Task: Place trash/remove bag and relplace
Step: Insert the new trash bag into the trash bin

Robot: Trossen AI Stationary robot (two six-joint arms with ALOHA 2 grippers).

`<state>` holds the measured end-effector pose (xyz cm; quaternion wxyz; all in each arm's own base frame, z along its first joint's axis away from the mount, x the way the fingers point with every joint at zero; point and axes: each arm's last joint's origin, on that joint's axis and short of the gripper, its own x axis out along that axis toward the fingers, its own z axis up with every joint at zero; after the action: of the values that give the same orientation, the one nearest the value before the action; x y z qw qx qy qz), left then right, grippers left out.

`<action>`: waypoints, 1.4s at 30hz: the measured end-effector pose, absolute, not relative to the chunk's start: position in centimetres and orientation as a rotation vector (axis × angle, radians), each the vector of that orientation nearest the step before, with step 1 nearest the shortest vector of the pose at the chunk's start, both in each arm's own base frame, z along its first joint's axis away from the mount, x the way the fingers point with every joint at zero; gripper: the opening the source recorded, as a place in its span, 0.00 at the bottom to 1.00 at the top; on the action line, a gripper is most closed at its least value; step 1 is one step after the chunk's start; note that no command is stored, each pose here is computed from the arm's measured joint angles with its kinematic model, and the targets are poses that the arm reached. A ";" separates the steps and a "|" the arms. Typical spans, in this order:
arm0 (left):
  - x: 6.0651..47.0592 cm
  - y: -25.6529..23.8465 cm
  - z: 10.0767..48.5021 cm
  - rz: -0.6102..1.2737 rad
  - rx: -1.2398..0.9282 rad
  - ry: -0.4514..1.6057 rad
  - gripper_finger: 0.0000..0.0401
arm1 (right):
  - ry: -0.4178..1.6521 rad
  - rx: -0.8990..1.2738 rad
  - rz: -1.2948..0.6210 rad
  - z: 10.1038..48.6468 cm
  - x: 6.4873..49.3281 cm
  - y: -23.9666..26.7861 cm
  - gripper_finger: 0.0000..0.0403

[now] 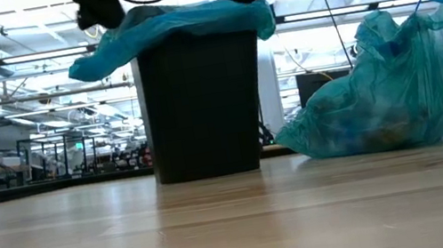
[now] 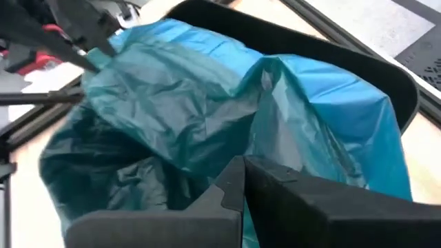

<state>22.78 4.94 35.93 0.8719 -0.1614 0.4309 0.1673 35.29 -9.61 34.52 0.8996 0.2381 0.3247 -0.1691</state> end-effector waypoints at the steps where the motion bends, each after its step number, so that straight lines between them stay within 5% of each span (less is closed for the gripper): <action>1: 23.3 5.0 35.8 0.331 -0.340 0.897 0.18 | 0.679 0.485 -0.351 34.3 35.4 -9.8 0.00; 24: 23.6 7.9 35.2 0.742 -0.201 0.864 0.18 | 0.613 0.278 -0.515 34.8 34.3 -14.5 0.00; 42: 22.5 10.3 35.4 0.819 -0.251 0.859 0.18 | 0.665 0.256 -0.524 34.5 33.1 -16.5 0.00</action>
<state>22.49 10.34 35.36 0.8216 -0.1178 0.4034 0.3850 33.11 -16.49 34.50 0.9038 0.1241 0.3216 -0.2536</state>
